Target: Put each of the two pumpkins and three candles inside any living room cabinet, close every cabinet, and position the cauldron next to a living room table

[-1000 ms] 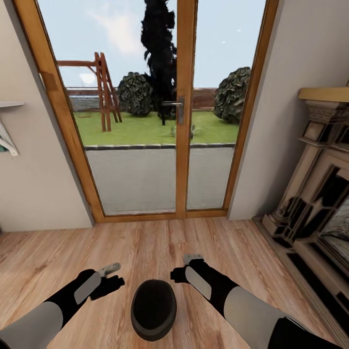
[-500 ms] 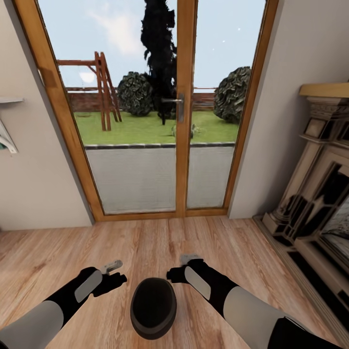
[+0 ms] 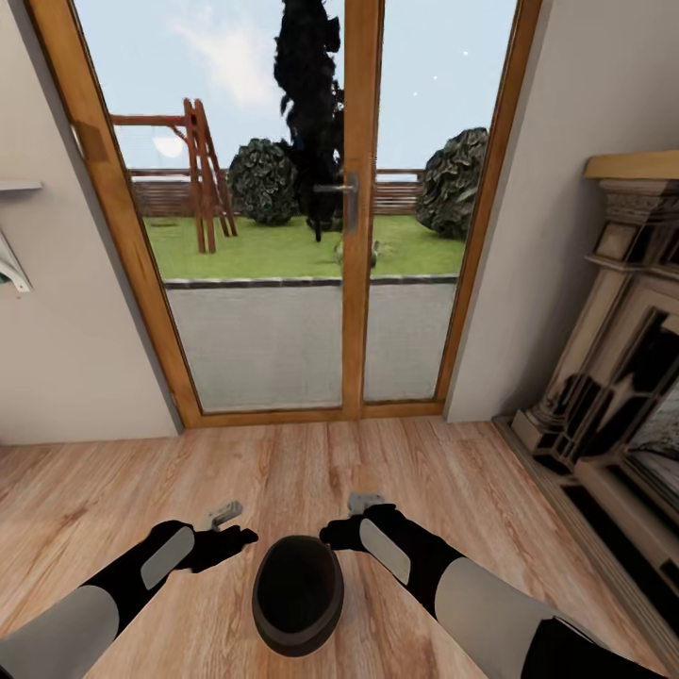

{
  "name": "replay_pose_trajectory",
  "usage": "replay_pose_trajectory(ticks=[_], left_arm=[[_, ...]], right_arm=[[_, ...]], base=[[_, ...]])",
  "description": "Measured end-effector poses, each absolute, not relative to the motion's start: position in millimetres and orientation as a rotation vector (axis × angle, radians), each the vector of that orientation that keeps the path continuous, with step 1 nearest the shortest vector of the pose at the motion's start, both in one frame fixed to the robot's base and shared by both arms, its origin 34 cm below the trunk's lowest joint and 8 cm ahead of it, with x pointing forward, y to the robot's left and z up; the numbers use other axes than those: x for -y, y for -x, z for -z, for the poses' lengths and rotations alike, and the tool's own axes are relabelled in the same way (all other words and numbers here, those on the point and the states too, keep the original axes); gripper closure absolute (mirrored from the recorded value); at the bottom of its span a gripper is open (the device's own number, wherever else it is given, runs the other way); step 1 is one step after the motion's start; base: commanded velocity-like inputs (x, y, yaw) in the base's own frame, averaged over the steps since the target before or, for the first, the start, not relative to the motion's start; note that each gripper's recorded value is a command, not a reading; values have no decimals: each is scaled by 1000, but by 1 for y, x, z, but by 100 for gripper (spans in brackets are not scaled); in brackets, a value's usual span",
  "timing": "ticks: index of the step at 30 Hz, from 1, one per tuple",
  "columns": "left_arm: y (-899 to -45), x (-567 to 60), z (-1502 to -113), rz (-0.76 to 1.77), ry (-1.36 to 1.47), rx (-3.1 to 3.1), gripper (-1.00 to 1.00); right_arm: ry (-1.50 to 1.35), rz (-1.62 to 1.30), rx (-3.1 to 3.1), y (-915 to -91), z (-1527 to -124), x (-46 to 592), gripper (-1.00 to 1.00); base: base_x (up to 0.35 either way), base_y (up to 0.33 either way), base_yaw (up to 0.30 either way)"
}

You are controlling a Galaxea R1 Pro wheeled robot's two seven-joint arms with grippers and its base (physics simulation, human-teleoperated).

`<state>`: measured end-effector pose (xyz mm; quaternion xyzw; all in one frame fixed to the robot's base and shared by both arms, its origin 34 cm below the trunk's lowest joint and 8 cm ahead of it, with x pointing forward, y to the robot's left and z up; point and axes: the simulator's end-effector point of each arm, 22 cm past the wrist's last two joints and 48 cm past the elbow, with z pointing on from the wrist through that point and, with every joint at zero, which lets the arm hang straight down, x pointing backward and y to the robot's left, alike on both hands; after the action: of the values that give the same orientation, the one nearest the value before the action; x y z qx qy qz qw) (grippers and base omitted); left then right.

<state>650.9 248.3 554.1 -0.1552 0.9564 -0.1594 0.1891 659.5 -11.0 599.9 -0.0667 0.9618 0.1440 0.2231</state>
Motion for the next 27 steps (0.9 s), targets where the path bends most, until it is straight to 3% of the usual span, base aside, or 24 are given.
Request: replay_pose_trajectory(ticks=[27], left_arm=[[-645, -247, -503, 459, 437, -2686, -100]], right_arm=[[183, -395, -2640, -656, -549, 12, -100]], base=[[0, 0, 0]])
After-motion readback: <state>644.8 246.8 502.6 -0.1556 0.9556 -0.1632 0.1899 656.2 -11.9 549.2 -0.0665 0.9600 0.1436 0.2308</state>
